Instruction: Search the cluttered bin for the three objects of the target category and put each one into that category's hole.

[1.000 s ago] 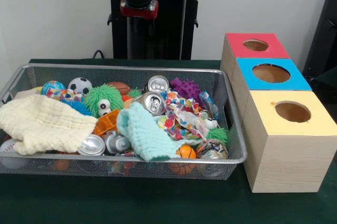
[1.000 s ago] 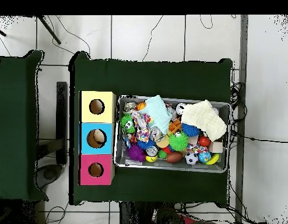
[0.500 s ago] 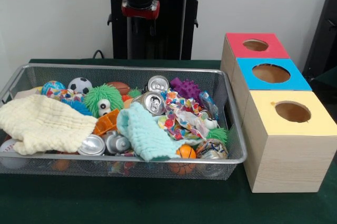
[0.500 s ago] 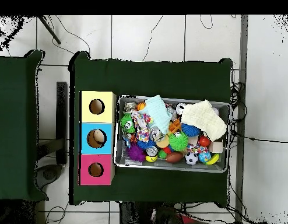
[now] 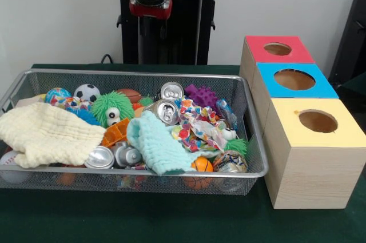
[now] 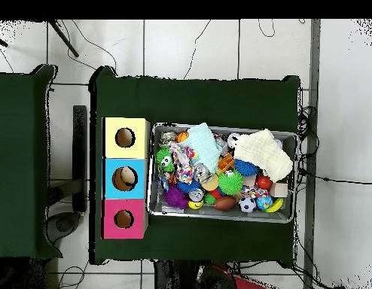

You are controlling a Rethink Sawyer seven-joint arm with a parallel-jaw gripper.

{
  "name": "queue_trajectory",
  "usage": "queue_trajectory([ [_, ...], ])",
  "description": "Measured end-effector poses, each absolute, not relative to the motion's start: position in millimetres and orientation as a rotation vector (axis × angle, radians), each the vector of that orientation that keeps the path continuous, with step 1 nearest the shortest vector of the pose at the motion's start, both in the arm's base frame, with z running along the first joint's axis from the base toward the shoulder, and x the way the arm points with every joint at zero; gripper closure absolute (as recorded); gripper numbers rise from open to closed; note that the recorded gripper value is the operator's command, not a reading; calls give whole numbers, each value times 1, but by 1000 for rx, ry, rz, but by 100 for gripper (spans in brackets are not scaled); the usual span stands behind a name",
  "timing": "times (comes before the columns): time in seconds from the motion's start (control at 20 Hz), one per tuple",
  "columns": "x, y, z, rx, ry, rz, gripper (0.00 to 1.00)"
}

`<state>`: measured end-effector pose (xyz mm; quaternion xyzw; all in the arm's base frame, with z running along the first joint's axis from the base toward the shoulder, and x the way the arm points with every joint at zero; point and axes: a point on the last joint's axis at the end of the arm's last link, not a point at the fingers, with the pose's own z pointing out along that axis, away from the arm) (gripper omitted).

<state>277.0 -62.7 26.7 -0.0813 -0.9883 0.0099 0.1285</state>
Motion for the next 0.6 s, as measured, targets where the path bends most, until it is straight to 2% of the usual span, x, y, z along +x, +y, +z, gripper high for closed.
queue_trajectory([
  [0.6, 284, -52, 30, -172, -2895, 49, 0],
])
